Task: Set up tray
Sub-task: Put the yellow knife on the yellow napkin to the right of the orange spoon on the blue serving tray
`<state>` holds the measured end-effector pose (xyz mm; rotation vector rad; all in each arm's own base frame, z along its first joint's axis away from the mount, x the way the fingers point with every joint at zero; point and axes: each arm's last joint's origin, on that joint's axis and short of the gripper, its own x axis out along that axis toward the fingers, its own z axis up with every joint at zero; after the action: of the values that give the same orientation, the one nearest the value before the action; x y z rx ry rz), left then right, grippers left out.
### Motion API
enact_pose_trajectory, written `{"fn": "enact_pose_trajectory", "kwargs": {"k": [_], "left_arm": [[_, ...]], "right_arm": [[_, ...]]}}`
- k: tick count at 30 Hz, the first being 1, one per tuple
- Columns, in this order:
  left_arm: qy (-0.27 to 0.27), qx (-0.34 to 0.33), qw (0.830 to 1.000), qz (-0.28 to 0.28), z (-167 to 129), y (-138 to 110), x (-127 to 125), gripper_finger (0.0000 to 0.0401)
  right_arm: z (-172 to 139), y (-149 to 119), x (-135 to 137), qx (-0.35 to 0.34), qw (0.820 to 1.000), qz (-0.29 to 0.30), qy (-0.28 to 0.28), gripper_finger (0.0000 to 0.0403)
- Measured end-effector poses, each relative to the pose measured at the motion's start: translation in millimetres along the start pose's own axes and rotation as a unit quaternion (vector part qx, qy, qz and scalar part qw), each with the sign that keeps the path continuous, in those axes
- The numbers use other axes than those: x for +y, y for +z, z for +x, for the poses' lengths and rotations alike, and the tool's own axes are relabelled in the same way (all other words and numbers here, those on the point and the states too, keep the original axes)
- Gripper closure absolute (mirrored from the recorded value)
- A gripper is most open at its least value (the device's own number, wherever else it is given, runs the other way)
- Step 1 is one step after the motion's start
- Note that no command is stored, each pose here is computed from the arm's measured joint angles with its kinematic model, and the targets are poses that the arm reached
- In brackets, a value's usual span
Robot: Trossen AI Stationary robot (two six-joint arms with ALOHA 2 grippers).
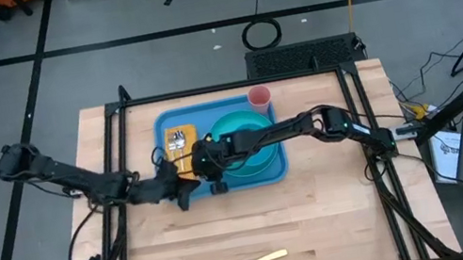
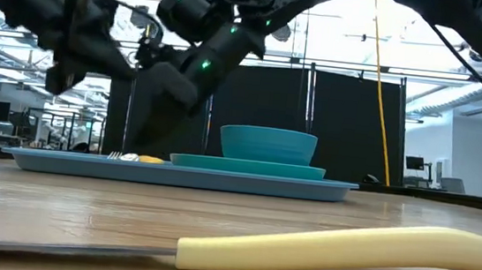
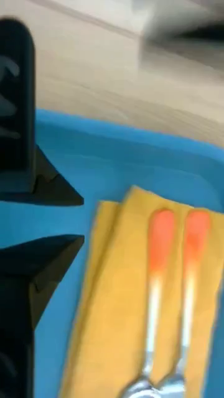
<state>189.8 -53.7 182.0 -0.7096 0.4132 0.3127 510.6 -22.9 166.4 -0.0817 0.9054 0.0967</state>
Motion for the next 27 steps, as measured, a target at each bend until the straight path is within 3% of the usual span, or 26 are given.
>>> {"fn": "enact_pose_trajectory", "kwargs": {"k": [4,8,13,18,27], "left_arm": [[-0.026,-0.055,0.997,0.041,-10,-8,-17,0.0380],[-0.040,-0.090,0.993,0.066,-21,-17,-29,0.0393],[-0.041,-0.129,0.987,0.084,-33,-26,-38,0.0395],[-0.038,-0.143,0.985,0.087,-40,-33,-41,0.0375],[-0.016,-0.169,0.982,0.086,-42,-33,-41,0.0375]], "right_arm": [[-19,0,2,0.034,0.999,0.005,0.023,0.0294],[-45,1,13,0.053,0.995,0.002,0.082,0.0272],[-69,-3,42,0.048,0.989,-0.027,0.135,0.0262],[-85,-24,67,0.061,0.981,-0.007,0.183,0.0262],[-104,-80,126,0.106,0.979,-0.065,0.158,0.0267]]}}
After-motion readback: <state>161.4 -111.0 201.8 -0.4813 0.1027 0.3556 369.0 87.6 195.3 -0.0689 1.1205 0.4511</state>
